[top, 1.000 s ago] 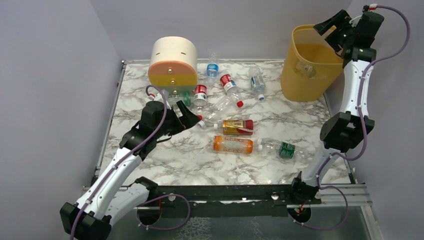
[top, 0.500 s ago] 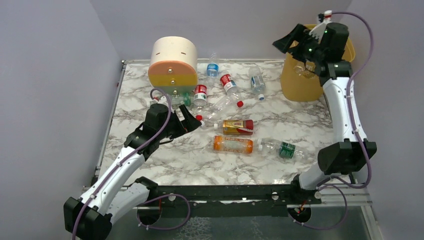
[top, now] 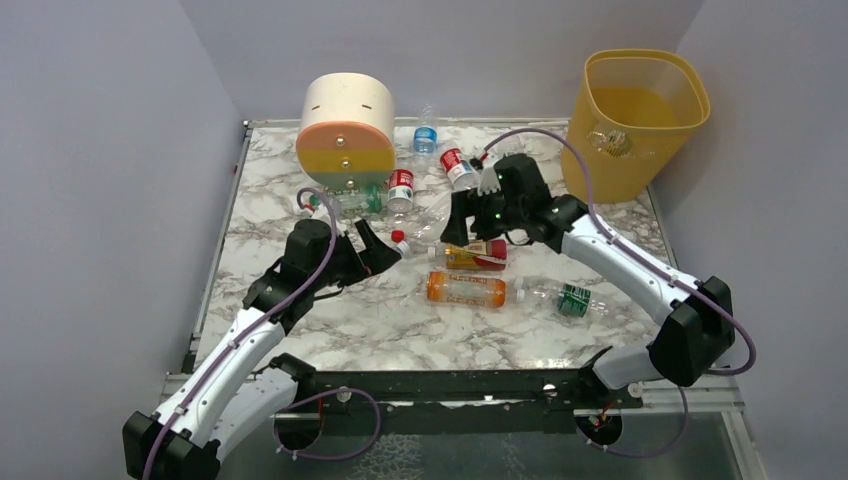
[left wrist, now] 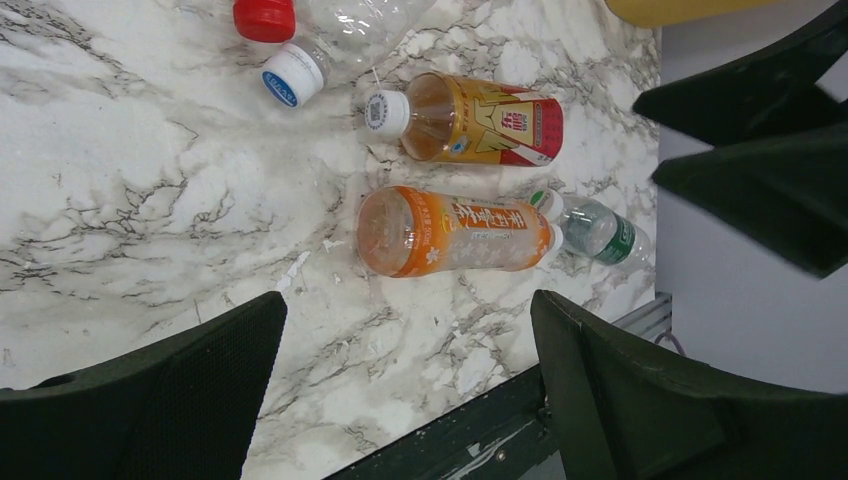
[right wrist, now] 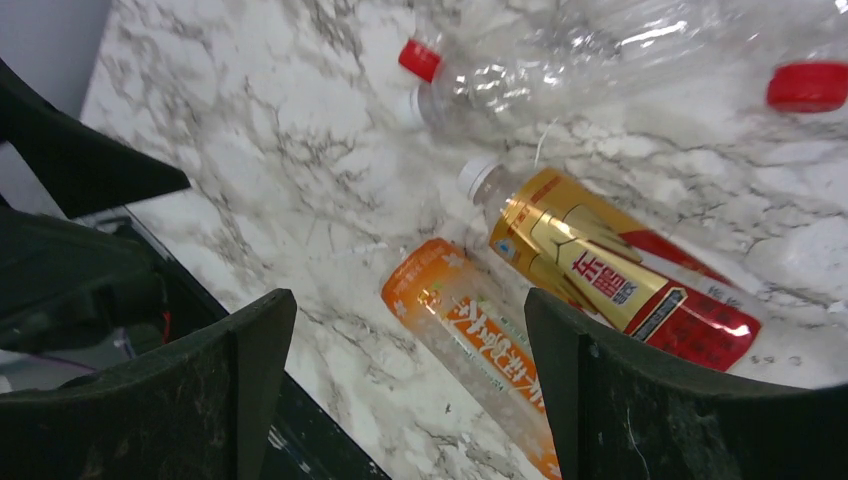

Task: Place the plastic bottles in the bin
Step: Pick up the plastic bottle at the center of the board.

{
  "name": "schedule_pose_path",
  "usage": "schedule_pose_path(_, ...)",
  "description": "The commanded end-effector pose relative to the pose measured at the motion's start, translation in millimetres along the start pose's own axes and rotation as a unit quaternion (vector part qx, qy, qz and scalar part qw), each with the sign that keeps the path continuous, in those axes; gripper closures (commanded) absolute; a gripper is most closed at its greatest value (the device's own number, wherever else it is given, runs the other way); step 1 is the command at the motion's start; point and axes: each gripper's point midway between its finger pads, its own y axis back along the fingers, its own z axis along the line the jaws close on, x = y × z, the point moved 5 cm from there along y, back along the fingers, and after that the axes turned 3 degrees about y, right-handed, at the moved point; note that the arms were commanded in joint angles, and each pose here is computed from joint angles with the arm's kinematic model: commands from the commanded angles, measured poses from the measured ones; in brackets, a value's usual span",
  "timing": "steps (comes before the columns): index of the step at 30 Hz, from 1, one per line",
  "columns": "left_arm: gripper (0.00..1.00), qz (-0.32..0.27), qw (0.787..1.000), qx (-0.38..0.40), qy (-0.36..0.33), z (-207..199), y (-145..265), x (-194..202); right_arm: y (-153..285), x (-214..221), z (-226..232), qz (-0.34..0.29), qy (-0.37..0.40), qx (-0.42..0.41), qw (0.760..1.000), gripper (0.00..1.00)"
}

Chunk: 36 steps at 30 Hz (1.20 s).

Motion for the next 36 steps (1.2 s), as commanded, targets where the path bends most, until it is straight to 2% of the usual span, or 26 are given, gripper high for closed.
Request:
schedule_pose_path(1,0.01,0.007,1.000,0.026,-0.004,-3.0,5.8,6.9,-4.6,26.1,12.6,0.012,0.059,0.019,0.998,0.12)
schedule_pose_path(6,0.01,0.006,0.999,0.033,-0.002,-2.6,12.9,10.6,-24.7,60.0,13.3,0.057,0.098,0.049,0.992,0.12)
schedule_pose_path(17,0.01,-0.001,0.999,0.034,0.003,-0.2,22.2,14.0,-58.2,106.6,9.7,0.131,0.151,0.074,0.977,0.13)
schedule_pose_path(36,0.01,-0.002,0.999,0.034,0.003,0.5,23.0,14.6,-90.8,153.4,-1.1,0.222,0.192,0.092,0.952,0.09)
